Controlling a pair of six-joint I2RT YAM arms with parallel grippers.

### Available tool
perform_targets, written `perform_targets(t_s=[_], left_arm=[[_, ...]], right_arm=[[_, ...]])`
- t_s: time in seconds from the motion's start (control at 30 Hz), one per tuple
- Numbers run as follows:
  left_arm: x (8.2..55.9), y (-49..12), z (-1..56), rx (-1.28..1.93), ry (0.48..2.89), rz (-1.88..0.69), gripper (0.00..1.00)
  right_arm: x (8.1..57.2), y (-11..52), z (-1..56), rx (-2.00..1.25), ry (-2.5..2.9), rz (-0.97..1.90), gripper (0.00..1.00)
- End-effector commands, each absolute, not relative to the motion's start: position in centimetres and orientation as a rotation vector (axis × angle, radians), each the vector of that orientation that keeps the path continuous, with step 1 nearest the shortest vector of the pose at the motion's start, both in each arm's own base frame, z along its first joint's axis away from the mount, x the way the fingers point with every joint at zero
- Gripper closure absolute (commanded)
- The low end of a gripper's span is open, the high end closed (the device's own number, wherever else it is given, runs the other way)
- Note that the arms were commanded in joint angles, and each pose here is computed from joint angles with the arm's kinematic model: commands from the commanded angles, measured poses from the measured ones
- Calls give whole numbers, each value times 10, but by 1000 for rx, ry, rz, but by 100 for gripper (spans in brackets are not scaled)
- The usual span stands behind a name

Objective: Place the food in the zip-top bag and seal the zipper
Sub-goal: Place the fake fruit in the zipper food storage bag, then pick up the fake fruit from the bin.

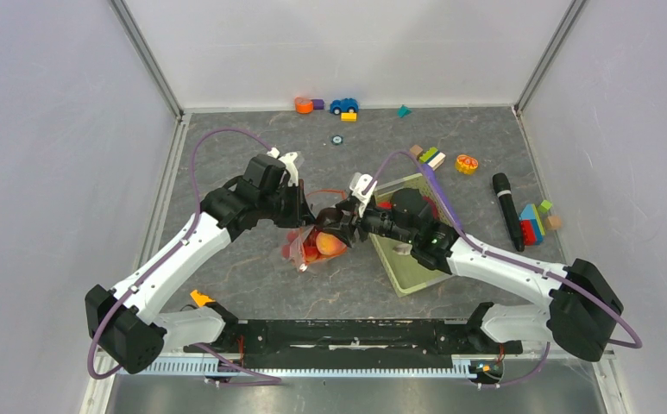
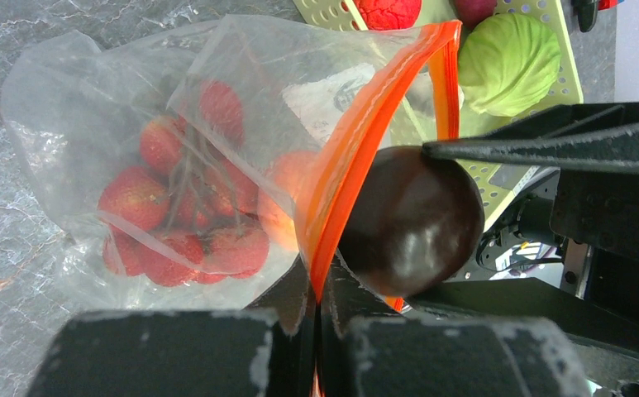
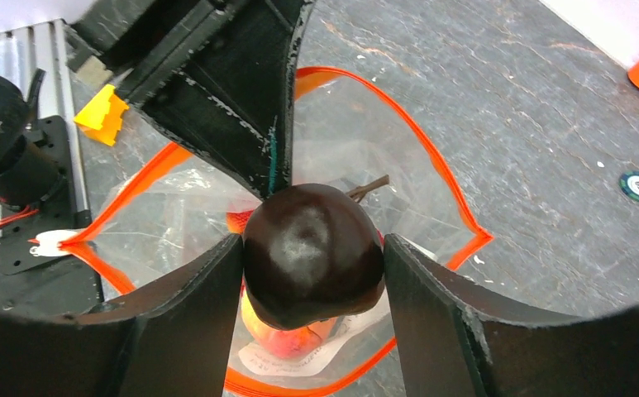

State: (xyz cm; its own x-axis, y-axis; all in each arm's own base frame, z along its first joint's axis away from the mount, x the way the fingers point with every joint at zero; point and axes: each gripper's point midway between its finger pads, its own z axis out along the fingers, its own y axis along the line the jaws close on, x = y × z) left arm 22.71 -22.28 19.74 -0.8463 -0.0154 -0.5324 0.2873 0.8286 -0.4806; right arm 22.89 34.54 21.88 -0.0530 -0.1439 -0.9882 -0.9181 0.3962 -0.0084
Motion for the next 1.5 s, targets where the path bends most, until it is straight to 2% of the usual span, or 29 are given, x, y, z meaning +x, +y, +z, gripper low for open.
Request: perform_targets(t_s=[0.0,0.1,0.27,0.53,0.9,1.23,1.47], left_arm=[[230,-226,208,234,2424,-795,98],[230,-226,208,232,2423,-793,98],[230,-226,208,231,2421,-793,98],[230,-225,209,227,2415,-791,98],[230,-226,208,231,2422,-797,98],[229,-226,209,229,2420,-799,98],[229,-226,210,229,2417,-803,98]], right_arm=[[242,347,240,-962,1462,779,30],[241,348,241,-966,1459,784,23],[238,346,246,-972,1443,787,3],[228,334,267,-940,1366,791,2],[255,268,282,-565,1438,581,2],[299,185,239,92,1725,352,2],[307,161,182,448,1928,287,2]])
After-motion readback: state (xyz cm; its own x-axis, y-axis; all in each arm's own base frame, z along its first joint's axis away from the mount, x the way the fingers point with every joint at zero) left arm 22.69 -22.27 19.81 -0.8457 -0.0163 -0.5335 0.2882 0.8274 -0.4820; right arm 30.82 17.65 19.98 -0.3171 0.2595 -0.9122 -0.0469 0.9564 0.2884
